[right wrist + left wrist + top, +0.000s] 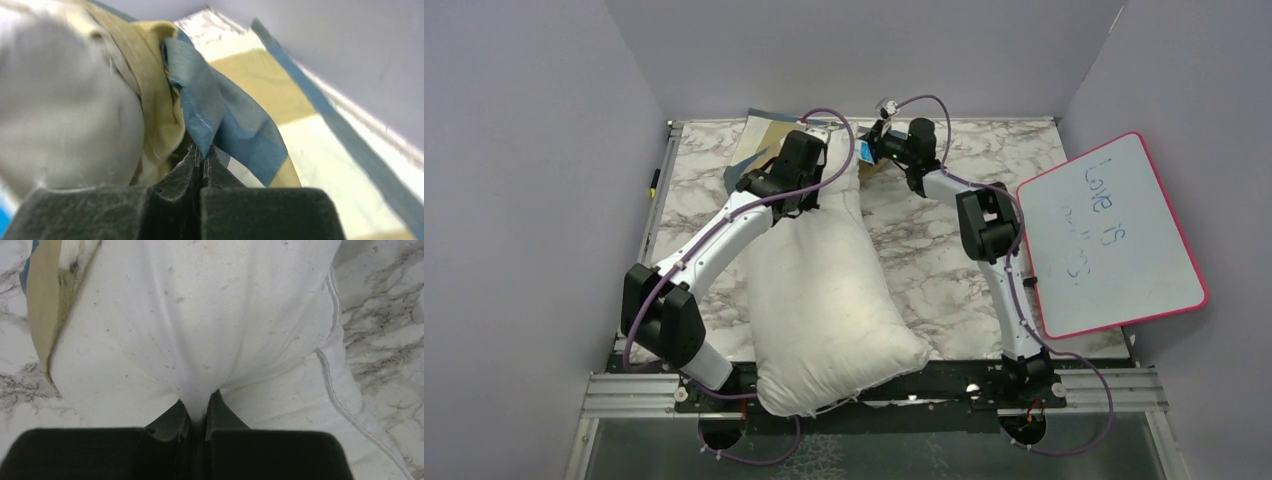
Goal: Put the pillow into the pillowcase
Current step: Stuff the pillow into the pillowcase.
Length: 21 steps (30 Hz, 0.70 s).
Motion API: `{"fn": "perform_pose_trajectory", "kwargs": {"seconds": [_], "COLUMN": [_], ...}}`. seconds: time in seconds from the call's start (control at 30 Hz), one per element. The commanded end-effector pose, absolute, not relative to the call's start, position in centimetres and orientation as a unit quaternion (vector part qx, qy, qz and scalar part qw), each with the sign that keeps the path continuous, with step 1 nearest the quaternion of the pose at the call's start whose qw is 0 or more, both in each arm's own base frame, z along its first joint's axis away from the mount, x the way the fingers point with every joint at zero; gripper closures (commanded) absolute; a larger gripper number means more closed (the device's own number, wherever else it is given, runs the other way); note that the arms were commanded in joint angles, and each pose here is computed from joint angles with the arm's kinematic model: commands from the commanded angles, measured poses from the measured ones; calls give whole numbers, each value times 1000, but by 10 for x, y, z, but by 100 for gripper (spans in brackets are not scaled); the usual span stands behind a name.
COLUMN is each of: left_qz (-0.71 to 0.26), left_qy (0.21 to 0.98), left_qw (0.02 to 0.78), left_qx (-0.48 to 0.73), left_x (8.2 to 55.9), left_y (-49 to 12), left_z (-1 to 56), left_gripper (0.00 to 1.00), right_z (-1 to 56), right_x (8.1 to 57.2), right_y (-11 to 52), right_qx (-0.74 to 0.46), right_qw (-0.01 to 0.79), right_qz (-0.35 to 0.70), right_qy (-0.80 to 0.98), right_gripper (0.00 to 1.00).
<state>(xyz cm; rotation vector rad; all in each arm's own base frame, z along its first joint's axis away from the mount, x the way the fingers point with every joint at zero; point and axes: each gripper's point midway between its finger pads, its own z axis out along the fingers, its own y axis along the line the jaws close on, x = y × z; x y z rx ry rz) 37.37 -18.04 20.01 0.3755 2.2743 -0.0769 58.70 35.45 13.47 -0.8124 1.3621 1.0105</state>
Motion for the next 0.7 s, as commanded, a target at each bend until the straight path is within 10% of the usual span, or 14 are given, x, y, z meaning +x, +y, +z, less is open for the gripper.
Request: {"fn": "perform_pose_trajectory", "kwargs": {"seconds": [0.0,0.67], "left_qz": [44,84], "left_qy": [920,967], "left_qw": [387,240], "left_qx": [29,-17], "left_x": [389,372], "left_y": [-134,-116], "left_z": [186,84], "left_gripper": [100,100], "right_z": [158,268], "right_x": [591,539], "right_y": [317,257], "right_qx": [-274,-199], "right_qw": [585,639], "right_qz": [406,421], "right_qy": [647,612], "right_gripper": [100,100]}}
